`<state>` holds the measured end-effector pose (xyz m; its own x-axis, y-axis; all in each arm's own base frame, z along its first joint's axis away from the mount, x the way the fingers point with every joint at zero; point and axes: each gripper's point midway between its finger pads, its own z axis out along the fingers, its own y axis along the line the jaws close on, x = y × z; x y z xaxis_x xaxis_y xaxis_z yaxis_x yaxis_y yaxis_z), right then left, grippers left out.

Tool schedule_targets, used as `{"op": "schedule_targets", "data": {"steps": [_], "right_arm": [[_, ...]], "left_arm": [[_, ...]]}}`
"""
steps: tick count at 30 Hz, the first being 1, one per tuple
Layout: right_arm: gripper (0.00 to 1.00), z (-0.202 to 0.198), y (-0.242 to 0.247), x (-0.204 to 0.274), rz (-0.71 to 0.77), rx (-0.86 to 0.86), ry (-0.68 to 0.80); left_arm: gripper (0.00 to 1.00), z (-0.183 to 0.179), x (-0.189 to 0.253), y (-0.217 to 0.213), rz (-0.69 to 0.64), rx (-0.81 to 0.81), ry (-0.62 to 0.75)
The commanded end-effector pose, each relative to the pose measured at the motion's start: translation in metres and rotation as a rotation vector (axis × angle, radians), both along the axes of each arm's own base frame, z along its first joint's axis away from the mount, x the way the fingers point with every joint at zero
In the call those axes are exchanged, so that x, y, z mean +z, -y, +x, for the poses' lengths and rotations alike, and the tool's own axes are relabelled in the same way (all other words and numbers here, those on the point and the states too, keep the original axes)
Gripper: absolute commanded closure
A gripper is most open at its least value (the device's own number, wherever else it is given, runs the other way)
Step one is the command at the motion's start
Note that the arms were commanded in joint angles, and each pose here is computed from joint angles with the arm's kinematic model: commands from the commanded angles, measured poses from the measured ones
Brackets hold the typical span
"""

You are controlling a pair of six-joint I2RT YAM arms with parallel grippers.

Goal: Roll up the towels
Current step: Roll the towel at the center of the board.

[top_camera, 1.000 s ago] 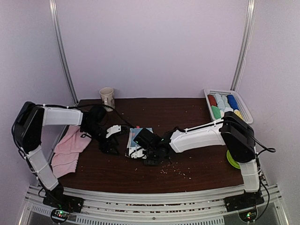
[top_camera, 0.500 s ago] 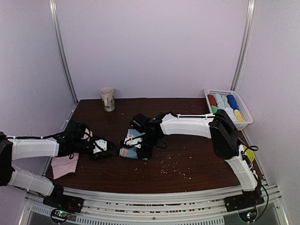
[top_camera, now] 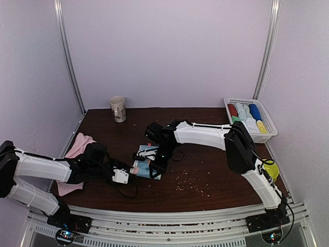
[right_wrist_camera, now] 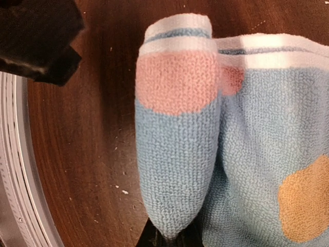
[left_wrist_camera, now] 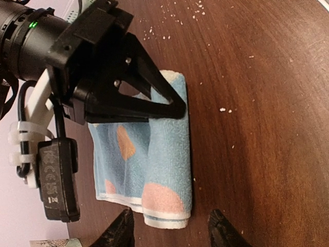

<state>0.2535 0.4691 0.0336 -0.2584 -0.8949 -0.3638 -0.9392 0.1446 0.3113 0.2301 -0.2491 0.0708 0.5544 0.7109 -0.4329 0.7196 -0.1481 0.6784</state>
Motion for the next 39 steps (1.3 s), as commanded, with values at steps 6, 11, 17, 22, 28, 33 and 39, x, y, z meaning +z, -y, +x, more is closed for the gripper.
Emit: {"op": "schedule_targets", "data": {"steps": [6, 11, 17, 22, 28, 33, 39], "right_arm": [[0.99, -0.025, 0.022, -0.032, -0.103, 0.003, -0.161], [0.99, -0.024, 0.023, -0.032, -0.099, -0.001, -0.168], [0.99, -0.024, 0.025, -0.033, -0.102, -0.001, -0.175], [0.99, -0.023, 0.027, -0.035, -0.108, -0.001, -0.173], [0.97, -0.021, 0.029, -0.034, -0.11, -0.004, -0.172], [0.76, -0.013, 0.033, -0.019, -0.098, -0.009, -0.104], [0.55, 0.009, 0.04, 0.016, -0.029, -0.071, 0.038]], "left_arm": [[0.5, 0.013, -0.01, 0.01, 0.068, 0.034, 0.108], [0.51, 0.014, -0.02, 0.016, 0.105, 0.03, 0.096], [0.54, 0.017, -0.026, 0.021, 0.125, 0.045, 0.115], [0.62, 0.021, -0.028, 0.022, 0.121, 0.079, 0.12], [1.0, 0.023, -0.038, 0.02, 0.155, 0.108, 0.094], [1.0, 0.011, -0.045, 0.021, 0.193, 0.097, -0.042], [1.0, -0.005, -0.04, 0.025, 0.212, 0.081, -0.202]]}}
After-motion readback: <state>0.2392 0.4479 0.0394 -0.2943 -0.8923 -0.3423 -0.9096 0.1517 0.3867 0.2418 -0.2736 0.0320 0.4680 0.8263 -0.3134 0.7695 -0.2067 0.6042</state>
